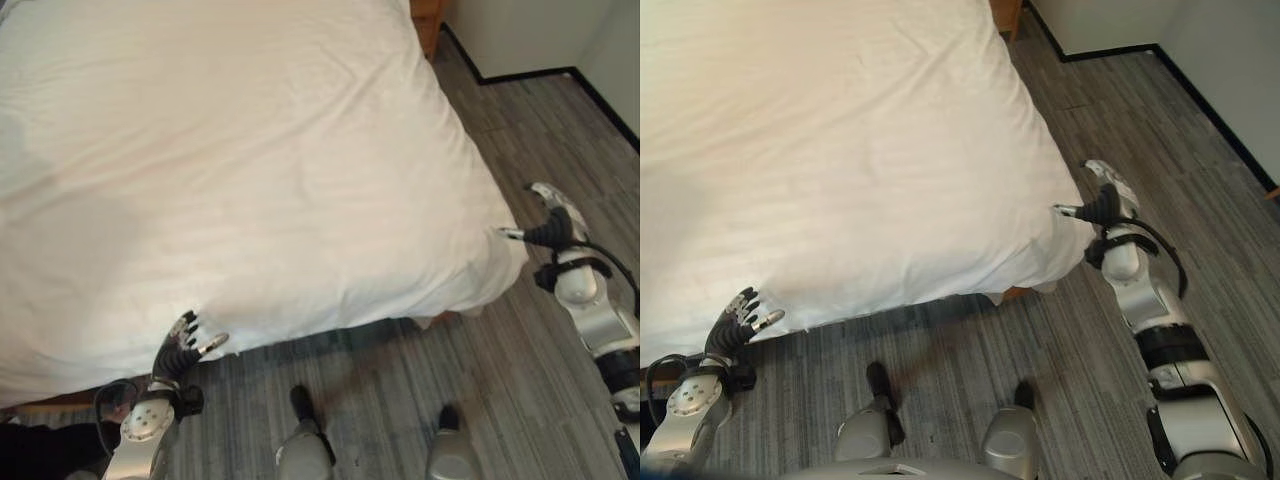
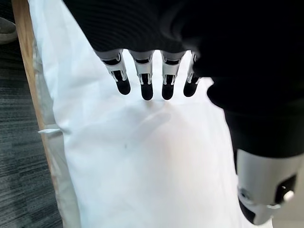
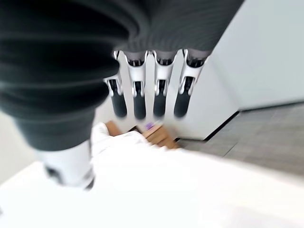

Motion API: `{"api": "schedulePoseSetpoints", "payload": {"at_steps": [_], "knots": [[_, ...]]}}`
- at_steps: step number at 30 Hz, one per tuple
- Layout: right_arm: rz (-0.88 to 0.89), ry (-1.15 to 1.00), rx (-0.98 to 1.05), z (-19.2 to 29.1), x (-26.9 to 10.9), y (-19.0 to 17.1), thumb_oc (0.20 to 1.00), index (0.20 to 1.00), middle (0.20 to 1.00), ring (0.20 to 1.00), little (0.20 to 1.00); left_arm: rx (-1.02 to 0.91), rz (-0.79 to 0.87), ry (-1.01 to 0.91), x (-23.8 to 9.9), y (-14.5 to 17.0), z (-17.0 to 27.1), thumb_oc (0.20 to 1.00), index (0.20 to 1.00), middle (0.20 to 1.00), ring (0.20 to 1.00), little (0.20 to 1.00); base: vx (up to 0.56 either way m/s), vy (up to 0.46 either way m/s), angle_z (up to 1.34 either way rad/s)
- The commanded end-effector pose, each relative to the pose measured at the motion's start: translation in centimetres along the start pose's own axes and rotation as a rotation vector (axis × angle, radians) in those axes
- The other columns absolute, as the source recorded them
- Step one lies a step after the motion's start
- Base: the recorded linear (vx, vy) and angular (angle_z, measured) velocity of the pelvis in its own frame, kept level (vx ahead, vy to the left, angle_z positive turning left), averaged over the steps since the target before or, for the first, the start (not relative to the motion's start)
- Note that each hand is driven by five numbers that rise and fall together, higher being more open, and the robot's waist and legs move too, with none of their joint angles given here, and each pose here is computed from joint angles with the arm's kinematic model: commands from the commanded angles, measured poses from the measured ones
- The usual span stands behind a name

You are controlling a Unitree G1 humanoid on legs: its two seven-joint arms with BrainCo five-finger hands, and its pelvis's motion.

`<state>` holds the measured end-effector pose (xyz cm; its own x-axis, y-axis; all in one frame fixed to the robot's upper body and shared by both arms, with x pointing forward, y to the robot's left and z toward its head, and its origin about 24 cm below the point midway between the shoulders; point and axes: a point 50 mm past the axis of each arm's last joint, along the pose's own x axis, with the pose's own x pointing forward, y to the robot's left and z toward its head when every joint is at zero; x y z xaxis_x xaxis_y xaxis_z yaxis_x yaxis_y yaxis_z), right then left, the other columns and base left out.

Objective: Making the bed.

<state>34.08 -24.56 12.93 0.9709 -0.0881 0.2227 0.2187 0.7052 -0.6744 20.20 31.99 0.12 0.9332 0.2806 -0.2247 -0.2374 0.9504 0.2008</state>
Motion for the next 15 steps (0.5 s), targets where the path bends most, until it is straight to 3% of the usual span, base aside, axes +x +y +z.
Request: {"api": "schedulePoseSetpoints", "payload": {"at_steps": [1, 6, 7, 8, 10, 13, 15], "knots": [[-0.034, -0.097, 0.204, 3.6, 2.8, -1.2, 0.2, 0.2, 0.2, 0.2, 0.2, -0.072, -0.003, -0.095, -0.2, 0.5, 1.4, 1.0, 1.0, 1.0, 1.0, 1.0, 0.01, -0.05, 0.28], [-0.034, -0.219, 0.732, 8.5, 5.6, -2.1, 0.2, 0.2, 0.2, 0.2, 0.2, -0.159, -0.082, -0.072, -0.6, -0.9, 0.5, 1.0, 1.0, 1.0, 1.0, 1.0, -0.01, -0.005, -0.03], [-0.056, -0.305, 1.081, 10.8, 6.3, -2.4, 0.2, 0.2, 0.2, 0.2, 0.2, -0.185, -0.093, -0.067, -0.8, -1.3, 0.1, 1.0, 1.0, 1.0, 1.0, 1.0, -0.03, 0.013, 0.01], [-0.055, -0.307, 1.083, 10.8, 6.4, -2.5, 0.2, 0.2, 0.2, 0.2, 0.2, -0.186, -0.093, -0.069, -0.7, -1.3, 0.2, 1.0, 1.0, 1.0, 1.0, 1.0, -0.03, 0.029, 0.1], [-0.091, -0.436, 1.394, 13.6, 6.4, -2.6, 0.2, 0.2, 0.2, 0.2, 0.2, -0.235, -0.084, -0.062, -0.5, -2.2, -0.4, 1.0, 1.0, 1.0, 1.0, 1.0, -0.07, -0.011, 0.11], [-0.132, -0.398, 1.562, 13.2, 6.1, -1.0, 0.2, 0.2, 0.2, 0.2, 0.2, -0.287, -0.072, -0.039, -0.5, -3.0, -1.2, 1.0, 1.0, 1.0, 1.0, 1.0, -0.06, -0.034, 0.02], [-0.173, -0.218, 1.709, 10.5, 5.3, 2.7, 0.2, 0.2, 0.2, 0.2, 0.2, -0.354, -0.05, 0.012, -0.7, -4.0, -2.5, 1.0, 1.0, 1.0, 1.0, 1.0, -0.1, -0.029, 0.07]]}}
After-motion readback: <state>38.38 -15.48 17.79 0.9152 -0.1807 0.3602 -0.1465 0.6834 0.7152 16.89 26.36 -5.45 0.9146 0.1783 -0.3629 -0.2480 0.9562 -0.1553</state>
